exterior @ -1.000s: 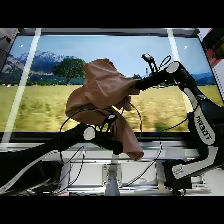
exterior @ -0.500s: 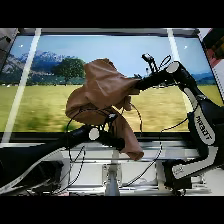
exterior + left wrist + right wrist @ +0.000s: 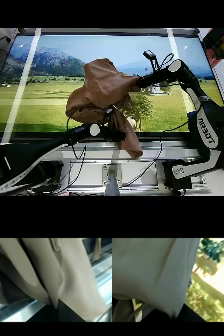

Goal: Fold the clothes and pants, and hang the long-sleeved shirts on hangers.

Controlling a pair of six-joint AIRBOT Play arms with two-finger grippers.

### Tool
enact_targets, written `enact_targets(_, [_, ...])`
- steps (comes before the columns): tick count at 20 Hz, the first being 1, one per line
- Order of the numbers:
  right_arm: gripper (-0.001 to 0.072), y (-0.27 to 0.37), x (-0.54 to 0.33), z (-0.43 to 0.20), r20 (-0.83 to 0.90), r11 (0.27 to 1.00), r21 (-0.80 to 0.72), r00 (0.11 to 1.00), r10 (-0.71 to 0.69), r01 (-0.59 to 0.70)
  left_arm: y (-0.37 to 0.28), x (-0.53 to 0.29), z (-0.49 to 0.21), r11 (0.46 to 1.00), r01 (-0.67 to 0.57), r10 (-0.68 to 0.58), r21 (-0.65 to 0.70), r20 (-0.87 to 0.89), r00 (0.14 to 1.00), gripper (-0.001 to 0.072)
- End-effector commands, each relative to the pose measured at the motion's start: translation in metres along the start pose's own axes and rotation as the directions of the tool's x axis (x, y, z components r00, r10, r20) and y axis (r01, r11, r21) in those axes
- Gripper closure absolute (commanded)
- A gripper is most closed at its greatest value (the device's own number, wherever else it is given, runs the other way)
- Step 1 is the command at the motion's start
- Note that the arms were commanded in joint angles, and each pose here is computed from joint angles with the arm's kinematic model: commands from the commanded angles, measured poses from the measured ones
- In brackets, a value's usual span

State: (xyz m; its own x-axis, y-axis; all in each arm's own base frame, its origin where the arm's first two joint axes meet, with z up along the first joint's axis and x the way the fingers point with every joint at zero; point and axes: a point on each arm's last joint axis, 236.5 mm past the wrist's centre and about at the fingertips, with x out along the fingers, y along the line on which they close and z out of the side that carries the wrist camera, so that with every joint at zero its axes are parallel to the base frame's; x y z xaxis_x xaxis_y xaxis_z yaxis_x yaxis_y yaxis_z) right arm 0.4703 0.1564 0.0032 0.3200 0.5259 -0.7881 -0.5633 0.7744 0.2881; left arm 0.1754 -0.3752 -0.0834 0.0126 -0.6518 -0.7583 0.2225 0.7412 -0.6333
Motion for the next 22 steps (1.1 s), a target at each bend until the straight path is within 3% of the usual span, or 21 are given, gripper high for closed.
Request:
enact_targets(1, [0.0675,-0.035,-0.045,0.046,0.169,0.982,0.071,0.969,-0.182,0.173,-0.009,-0.044,0.034,0.996,0.053,-0.055,0.07,0.026,0.998,0.0689])
enact_targets(5, [0.0675,-0.084,-0.15,0.098,0.371,0.924,0.193,0.847,-0.38,0.33,0.028,-0.179,0.113,0.998,0.005,-0.023,0.063,0.291,0.957,0.069])
enact_targets(7, [0.0675,-0.103,-0.204,0.109,0.433,0.894,0.238,0.783,-0.447,0.379,0.066,-0.273,0.144,0.997,-0.072,0.061,0.001,0.526,0.848,0.069])
enact_targets(9, [0.0676,-0.117,-0.256,0.115,0.485,0.863,0.304,0.714,-0.505,0.404,0.098,-0.369,0.158,0.985,-0.152,0.163,-0.083,0.741,0.651,0.069])
enact_targets(11, [0.0676,-0.117,-0.3,0.119,0.522,0.844,0.354,0.663,-0.536,0.403,0.12,-0.462,0.157,0.957,-0.21,0.266,-0.198,0.888,0.375,0.069])
enact_targets(14, [0.0676,-0.089,-0.343,0.126,0.555,0.85,0.322,0.644,-0.527,0.418,0.122,-0.583,0.134,0.91,-0.246,0.326,-0.335,0.942,-0.077,0.069])
enact_targets(16, [0.0675,-0.063,-0.369,0.133,0.585,0.856,0.288,0.629,-0.512,0.429,0.109,-0.64,0.114,0.891,-0.247,0.299,-0.38,0.902,-0.312,0.069])
enact_targets(19, [0.0676,-0.024,-0.408,0.139,0.635,0.856,0.247,0.592,-0.497,0.454,0.096,-0.686,0.093,0.881,-0.232,0.253,-0.413,0.824,-0.506,0.069])
enact_targets(22, [0.0675,0.017,-0.439,0.133,0.666,0.854,0.207,0.571,-0.48,0.477,0.092,-0.701,0.085,0.876,-0.224,0.236,-0.426,0.787,-0.57,0.069])
